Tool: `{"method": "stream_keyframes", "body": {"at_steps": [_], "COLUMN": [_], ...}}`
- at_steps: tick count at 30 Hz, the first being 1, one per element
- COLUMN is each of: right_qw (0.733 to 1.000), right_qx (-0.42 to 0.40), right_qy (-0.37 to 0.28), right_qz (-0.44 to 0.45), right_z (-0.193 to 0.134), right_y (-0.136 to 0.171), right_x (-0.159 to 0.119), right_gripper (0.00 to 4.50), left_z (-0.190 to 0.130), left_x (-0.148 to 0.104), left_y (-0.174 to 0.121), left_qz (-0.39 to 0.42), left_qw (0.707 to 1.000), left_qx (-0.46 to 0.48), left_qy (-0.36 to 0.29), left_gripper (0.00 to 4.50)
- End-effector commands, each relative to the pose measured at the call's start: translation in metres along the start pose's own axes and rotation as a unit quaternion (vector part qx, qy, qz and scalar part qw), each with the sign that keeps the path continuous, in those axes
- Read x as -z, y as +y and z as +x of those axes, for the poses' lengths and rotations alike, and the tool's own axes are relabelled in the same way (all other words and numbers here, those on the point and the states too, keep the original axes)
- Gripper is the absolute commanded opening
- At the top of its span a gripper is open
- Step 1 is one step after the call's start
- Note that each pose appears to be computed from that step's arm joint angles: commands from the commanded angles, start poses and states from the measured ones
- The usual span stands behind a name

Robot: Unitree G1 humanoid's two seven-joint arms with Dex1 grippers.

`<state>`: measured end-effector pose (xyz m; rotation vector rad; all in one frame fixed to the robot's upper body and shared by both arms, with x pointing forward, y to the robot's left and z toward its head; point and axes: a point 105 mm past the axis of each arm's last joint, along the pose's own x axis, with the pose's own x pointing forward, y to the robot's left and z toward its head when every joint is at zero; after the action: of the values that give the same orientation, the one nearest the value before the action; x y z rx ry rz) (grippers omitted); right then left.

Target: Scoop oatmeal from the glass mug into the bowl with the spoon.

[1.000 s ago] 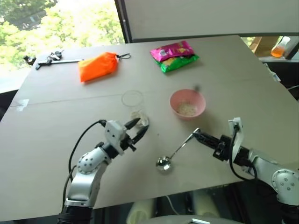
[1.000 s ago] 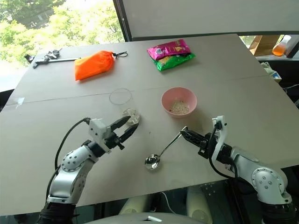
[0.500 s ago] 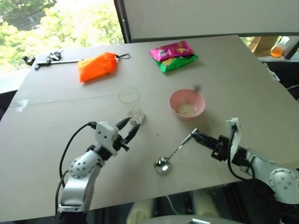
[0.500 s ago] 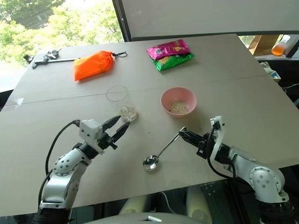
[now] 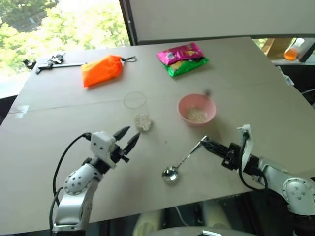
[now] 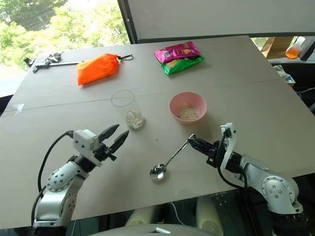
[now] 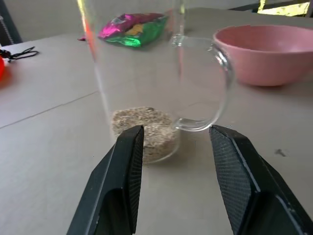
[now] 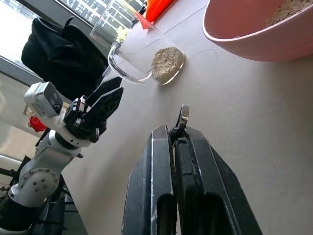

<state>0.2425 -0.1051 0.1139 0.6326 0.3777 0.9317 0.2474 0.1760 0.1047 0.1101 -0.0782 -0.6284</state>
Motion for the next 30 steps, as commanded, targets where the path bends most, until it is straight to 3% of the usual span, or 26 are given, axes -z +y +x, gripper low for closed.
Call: {"method": "stream_keyframes", "body": {"at_steps": [1, 10, 17, 23, 30], "right_qw": [1.000, 1.000, 1.000, 1.000, 1.000], "right_qx": [0.001, -0.001, 0.002, 0.003, -0.005], "right_qy": [-0.001, 0.000, -0.009, -0.013, -0.026], "right_qz": [-0.007, -0.009, -0.015, -0.017, -0.013], "right_z": [-0.002, 0.000, -0.001, 0.000, -0.001], "right_y": [0.000, 0.001, 0.002, 0.000, 0.000], "right_x": [-0.001, -0.001, -0.005, -0.006, -0.011], "right_gripper": [0.00, 0.00, 0.00, 0.00, 0.00], "left_z": [-0.003, 0.031, 0.060, 0.078, 0.071], "left_x": [-0.020, -0.013, -0.007, -0.016, -0.020], "left_y": [-0.028, -0.047, -0.053, -0.033, -0.021], "left_qz": [-0.027, -0.001, -0.001, 0.002, -0.021], "left_qw": [0.996, 0.992, 0.995, 0.999, 0.995], "left_qx": [0.084, 0.125, 0.099, 0.008, -0.072], "left_qy": [-0.026, -0.011, -0.015, -0.049, -0.069], "left_gripper": [2.21, 2.21, 2.21, 2.21, 2.21]}}
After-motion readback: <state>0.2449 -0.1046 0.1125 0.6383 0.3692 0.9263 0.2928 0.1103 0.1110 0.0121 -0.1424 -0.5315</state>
